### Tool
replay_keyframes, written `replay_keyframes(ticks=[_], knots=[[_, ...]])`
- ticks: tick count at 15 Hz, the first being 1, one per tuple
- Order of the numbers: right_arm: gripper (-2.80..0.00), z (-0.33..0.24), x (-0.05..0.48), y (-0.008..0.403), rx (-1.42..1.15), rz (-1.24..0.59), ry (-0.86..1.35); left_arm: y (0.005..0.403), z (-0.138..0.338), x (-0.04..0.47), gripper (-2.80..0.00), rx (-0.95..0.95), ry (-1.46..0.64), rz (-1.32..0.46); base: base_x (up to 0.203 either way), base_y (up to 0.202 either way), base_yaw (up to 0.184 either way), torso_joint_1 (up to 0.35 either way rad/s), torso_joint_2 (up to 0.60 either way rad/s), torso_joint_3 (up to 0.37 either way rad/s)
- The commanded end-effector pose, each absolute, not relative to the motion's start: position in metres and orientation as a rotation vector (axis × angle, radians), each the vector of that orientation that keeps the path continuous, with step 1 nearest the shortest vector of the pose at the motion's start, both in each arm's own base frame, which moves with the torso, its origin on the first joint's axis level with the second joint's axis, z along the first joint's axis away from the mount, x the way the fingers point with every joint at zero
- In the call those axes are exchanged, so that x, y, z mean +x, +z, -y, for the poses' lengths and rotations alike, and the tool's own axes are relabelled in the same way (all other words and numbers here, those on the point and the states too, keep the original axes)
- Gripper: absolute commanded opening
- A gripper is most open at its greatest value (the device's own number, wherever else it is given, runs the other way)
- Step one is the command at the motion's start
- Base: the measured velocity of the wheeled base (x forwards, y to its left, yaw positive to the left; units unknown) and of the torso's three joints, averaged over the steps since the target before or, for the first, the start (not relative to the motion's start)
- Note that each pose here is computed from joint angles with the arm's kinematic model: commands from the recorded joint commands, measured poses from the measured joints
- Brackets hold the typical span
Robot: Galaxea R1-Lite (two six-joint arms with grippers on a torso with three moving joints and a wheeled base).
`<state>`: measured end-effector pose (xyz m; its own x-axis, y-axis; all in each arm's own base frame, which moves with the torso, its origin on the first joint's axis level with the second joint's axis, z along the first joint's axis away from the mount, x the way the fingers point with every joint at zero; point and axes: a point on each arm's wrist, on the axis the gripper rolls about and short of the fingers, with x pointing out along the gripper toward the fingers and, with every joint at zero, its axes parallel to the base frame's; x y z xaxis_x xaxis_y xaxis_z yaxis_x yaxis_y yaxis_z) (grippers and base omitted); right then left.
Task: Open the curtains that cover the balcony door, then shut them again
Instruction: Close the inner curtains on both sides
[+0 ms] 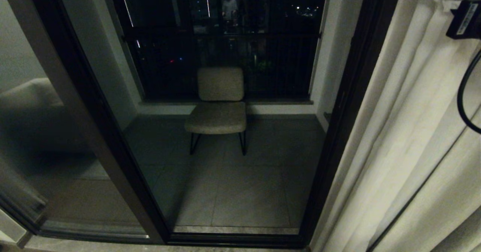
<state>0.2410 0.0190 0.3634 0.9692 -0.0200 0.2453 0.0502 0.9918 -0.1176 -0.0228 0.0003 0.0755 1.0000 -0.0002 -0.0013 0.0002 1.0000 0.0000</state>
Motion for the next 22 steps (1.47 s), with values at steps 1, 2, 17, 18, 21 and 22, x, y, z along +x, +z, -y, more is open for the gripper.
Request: replay_keyframes(ticks=[1,2,17,18,21,22], knots=[[-2.8,-0.019,0.241,0.364,-0.125,0.249,-0.036,0.075,0.0,-0.023,-2.8,0.0,0.0,-0.002,0.0,0.0,0.0,0.0,0.0,0.0],[-2.8,-0.019,0.241,0.365,-0.125,0.249,-0.036,0.075,0.0,-0.023,-2.8,0.0,0.0,-0.002,0.003,0.095,-0.003,0.002,-0.01,0.002],[-2.8,-0.034,0.242,0.366,-0.114,0.263,0.003,0.075,0.0,-0.023,-2.8,0.003,0.0,-0.002,0.0,0.191,0.0,0.002,0.0,0.003],[-2.8,-0.035,0.242,0.366,-0.114,0.264,0.004,0.075,0.0,-0.023,-2.8,0.003,0.0,-0.002,0.0,0.196,-0.003,-0.005,0.0,0.007],[-2.8,-0.038,0.244,0.364,-0.115,0.259,0.016,0.075,0.0,-0.023,-2.8,0.003,0.0,-0.002,0.0,0.194,0.001,0.001,0.0,0.002],[-2.8,-0.04,0.244,0.364,-0.113,0.261,0.026,0.075,0.0,-0.023,-2.8,0.003,0.0,-0.002,0.0,0.196,-0.003,-0.002,0.0,0.002]])
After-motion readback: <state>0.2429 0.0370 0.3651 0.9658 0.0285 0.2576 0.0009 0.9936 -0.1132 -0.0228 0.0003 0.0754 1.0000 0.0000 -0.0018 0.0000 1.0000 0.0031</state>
